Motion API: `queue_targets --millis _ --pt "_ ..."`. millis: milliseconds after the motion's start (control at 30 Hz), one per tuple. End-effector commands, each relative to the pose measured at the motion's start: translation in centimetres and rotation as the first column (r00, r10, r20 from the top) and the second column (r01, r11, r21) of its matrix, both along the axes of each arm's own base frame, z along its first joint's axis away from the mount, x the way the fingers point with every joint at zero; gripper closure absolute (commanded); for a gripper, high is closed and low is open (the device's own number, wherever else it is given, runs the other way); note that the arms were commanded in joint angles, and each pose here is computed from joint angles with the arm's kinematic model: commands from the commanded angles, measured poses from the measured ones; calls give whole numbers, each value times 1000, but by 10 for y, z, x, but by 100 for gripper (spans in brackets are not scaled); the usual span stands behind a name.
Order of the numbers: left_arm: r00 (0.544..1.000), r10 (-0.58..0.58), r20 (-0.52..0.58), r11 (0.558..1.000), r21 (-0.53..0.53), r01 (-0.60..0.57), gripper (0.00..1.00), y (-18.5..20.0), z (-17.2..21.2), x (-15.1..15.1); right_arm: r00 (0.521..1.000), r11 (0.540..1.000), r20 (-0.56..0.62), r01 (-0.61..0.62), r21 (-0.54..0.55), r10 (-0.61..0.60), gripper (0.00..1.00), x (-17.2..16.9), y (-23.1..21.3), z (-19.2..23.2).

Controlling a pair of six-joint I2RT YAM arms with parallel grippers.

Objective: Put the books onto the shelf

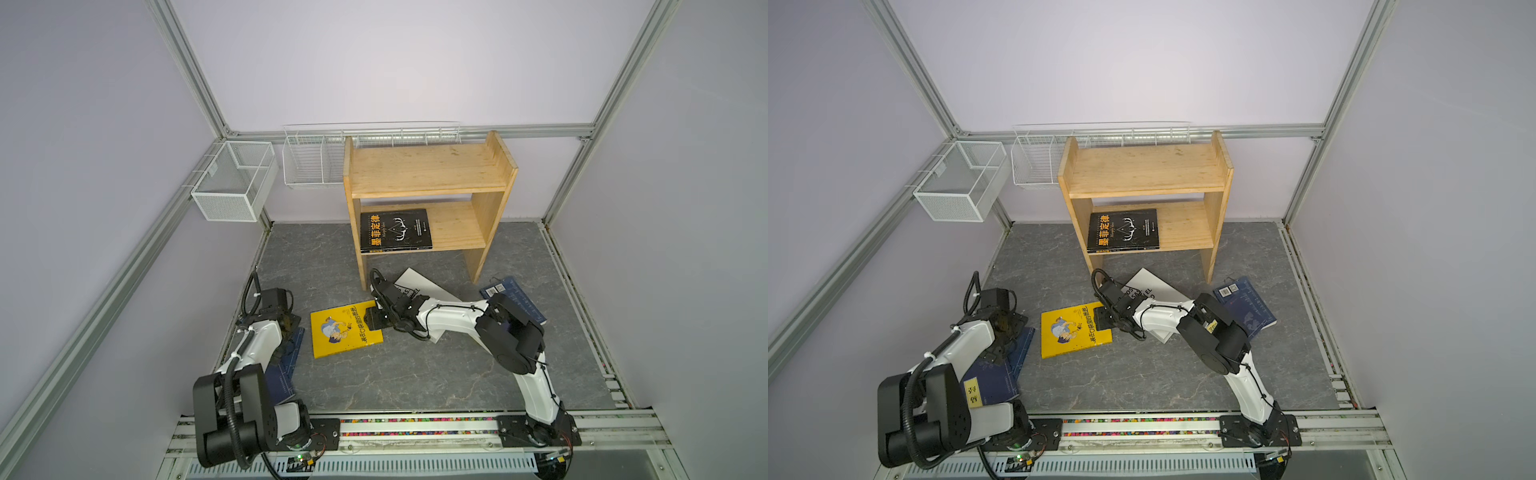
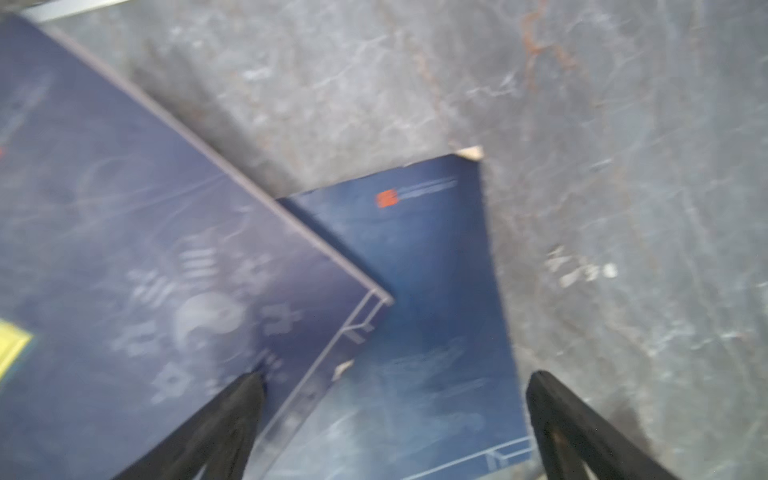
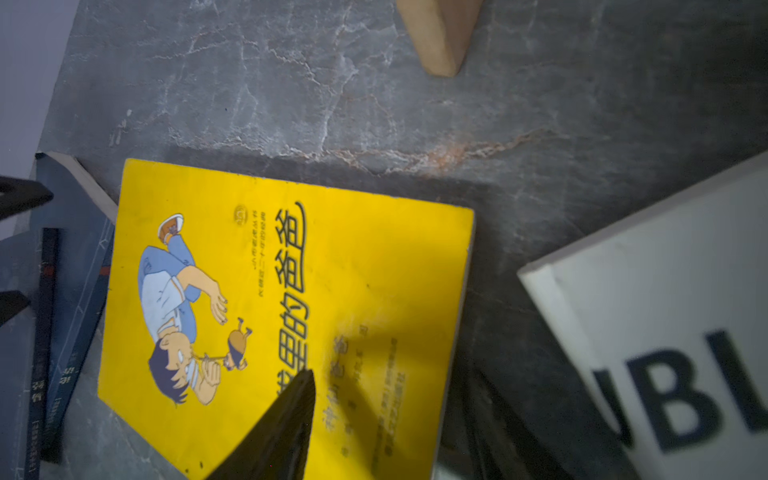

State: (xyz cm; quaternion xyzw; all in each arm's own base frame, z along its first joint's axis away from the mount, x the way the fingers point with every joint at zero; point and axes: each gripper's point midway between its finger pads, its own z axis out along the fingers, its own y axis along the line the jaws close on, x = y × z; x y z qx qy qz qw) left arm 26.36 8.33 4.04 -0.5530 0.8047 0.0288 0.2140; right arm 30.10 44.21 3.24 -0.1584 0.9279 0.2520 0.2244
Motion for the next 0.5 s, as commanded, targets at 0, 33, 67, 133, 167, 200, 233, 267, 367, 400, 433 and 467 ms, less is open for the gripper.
queue_targets --millis 0,33,67,133,167,200,233,267,367,400,433,467 --pt "997 -40 68 993 -106 47 0 -16 -8 34 998 997 -50 39 -72 -42 40 -9 -25 -14" --pt "996 -53 73 991 -121 61 0 -17 -8 43 998 996 -46 41 -73 -45 40 -9 -26 -12" --pt "995 -74 70 987 -138 83 0 -21 -10 50 998 996 -44 48 -74 -51 39 -8 -28 -11" --pt "993 -87 73 981 -170 99 1 -25 -15 62 998 996 -41 52 -78 -55 39 -8 -30 -10" --pt "992 -92 86 978 -182 106 1 -26 -18 68 998 995 -39 54 -81 -57 39 -8 -31 -10" --pt "992 -93 86 976 -189 108 2 -27 -20 70 998 995 -38 55 -83 -58 39 -8 -31 -10" --pt "992 -96 84 977 -183 110 3 -26 -19 73 997 995 -37 60 -85 -63 39 -7 -33 -9" --pt "991 -101 89 979 -167 115 3 -24 -16 74 997 994 -36 61 -87 -64 39 -7 -33 -9" --pt "983 -142 116 985 -79 152 3 -14 11 80 997 994 -39 60 -88 -64 39 -7 -33 -10" --pt "981 -157 115 986 -43 163 3 -9 23 80 997 994 -40 58 -87 -62 39 -7 -33 -10" --pt "983 -161 91 987 0 162 3 -3 34 76 997 995 -42 54 -86 -58 39 -7 -32 -10" --pt "986 -153 61 987 57 150 2 7 45 68 998 995 -43 50 -83 -53 39 -6 -30 -9"
